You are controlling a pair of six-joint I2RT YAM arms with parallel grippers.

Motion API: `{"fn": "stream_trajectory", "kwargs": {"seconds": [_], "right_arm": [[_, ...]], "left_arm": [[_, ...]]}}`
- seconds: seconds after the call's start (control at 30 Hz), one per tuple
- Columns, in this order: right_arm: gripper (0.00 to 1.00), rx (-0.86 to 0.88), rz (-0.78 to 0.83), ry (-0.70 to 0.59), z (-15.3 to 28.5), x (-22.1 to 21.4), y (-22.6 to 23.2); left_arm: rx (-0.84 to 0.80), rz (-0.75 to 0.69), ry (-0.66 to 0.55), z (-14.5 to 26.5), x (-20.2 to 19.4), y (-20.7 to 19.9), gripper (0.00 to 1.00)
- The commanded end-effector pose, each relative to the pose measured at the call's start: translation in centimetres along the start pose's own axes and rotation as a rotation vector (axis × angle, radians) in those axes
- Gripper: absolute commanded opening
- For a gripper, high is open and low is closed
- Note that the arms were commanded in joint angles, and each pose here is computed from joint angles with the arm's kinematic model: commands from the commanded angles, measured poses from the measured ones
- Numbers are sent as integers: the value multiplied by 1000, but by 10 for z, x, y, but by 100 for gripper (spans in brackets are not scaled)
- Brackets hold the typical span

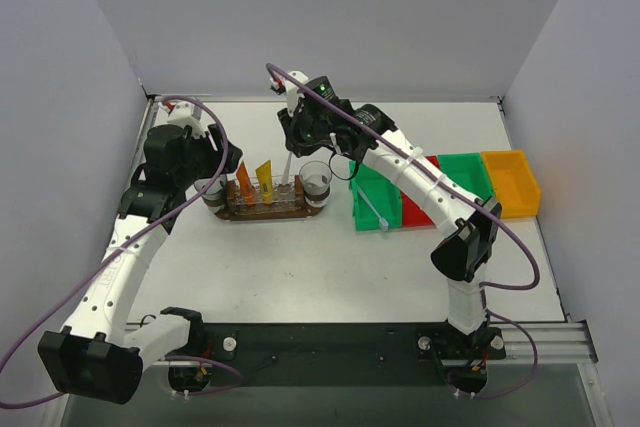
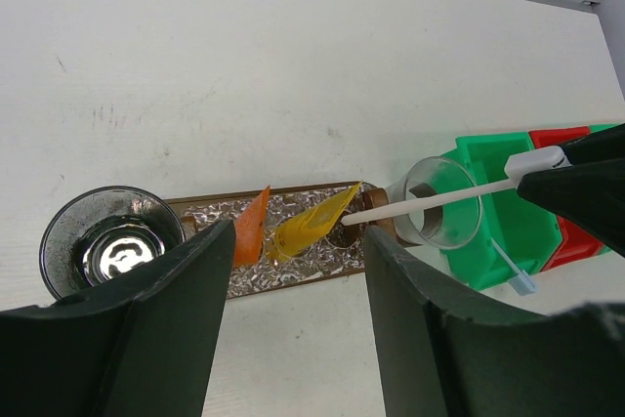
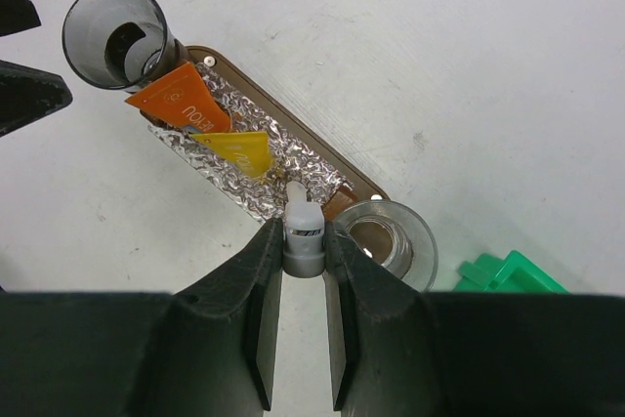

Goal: Prepare toiletry sets of a toothbrush and toothpaste on the tray

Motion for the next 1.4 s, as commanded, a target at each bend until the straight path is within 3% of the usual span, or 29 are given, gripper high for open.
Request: {"fn": "stream_trajectory", "kwargs": {"seconds": [0.0,1.37], "right_arm": [[0,16,37,-33,4,11,8],[0,56,137,101,-38,-15,19]], "left_arm": [[14,-19,-53,3,18,0,65],[42,-40,-42,3,12,5,65]]}}
Point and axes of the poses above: each gripper's point midway between its finger pads, its own z axis back along the fingers, its own y axis along the line the jaws close on, x = y × z, the point moved 7 cm from there along z, back along the fingers, and after that the axes turned 9 degrees about -z, right-handed, at the moved point
